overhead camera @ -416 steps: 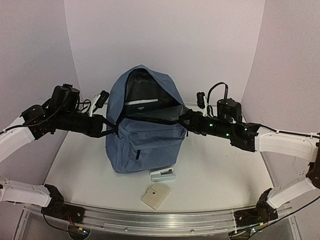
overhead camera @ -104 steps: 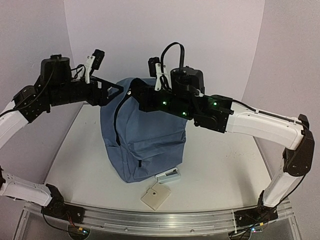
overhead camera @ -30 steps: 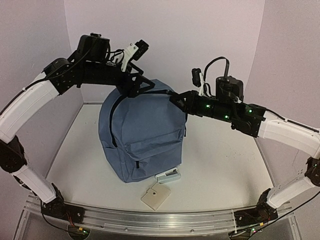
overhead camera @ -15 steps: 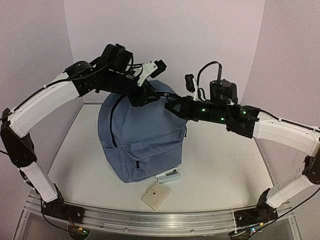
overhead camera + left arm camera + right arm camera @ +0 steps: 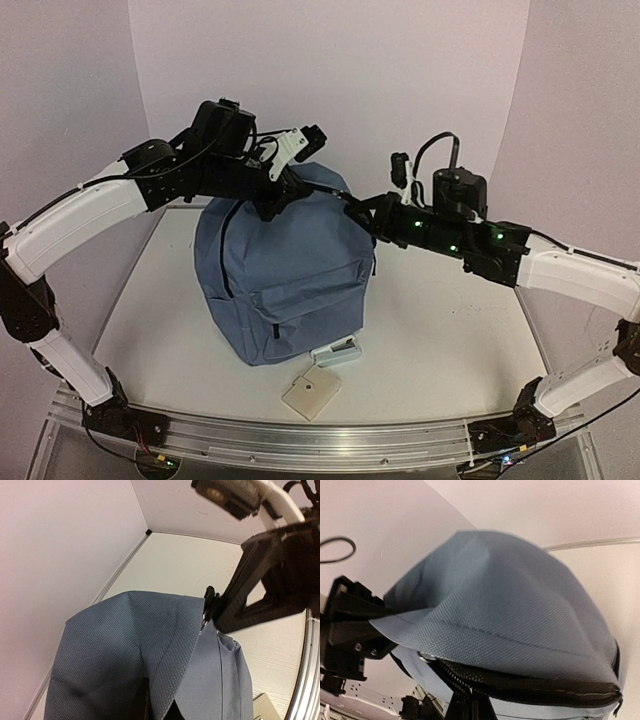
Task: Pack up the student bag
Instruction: Zip the student bag at the center of the board.
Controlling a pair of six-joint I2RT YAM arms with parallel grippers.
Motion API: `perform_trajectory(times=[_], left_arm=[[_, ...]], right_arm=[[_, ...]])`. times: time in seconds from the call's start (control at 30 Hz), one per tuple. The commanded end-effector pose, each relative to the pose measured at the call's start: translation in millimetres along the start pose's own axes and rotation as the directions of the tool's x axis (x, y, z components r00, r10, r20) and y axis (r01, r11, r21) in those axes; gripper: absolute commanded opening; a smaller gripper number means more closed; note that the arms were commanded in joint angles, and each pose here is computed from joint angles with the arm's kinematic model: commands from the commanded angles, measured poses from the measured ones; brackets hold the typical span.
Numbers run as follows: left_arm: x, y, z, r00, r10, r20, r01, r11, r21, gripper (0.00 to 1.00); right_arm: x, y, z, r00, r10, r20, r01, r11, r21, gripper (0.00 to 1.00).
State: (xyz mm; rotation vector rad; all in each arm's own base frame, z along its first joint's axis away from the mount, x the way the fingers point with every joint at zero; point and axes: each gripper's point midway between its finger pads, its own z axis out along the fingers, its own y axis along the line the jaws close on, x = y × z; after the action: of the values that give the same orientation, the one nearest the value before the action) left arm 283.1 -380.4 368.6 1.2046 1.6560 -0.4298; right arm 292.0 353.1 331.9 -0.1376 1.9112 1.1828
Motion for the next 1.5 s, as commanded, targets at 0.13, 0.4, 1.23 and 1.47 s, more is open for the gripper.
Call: perform_trajectory(times=[0.13,0.4,1.23,1.47], left_arm=[[-66,40,-67,0.967,0.062,0.248,-0.006,0.976,-0.218,0.00],[-63,61,-70,0.977,0.032,0.209,0.037,0.947,-0.318,0.00],[-72,106,-88,0.969,-0.020,0.248,0.134,0.881,-0.454,0.00],[-59,85,-67,0.973,-0.073,0.218,0.144,0.932,-0.332,0.00]], right_arm=[[-54,-11,-35,0.976,0.050,0.213,-0.069,0.994,0.082,0.00],[27,-80,-24,0.992,0.121,0.039,-0.127,0.964,0.233,0.00],[137,-218,-26,0.955,0.284,-0.086,-0.210,0.852,0.480,0.00],[102,-171,-23,0.984,0.150,-0.094,-0.110,0.934,0.339,0.03]])
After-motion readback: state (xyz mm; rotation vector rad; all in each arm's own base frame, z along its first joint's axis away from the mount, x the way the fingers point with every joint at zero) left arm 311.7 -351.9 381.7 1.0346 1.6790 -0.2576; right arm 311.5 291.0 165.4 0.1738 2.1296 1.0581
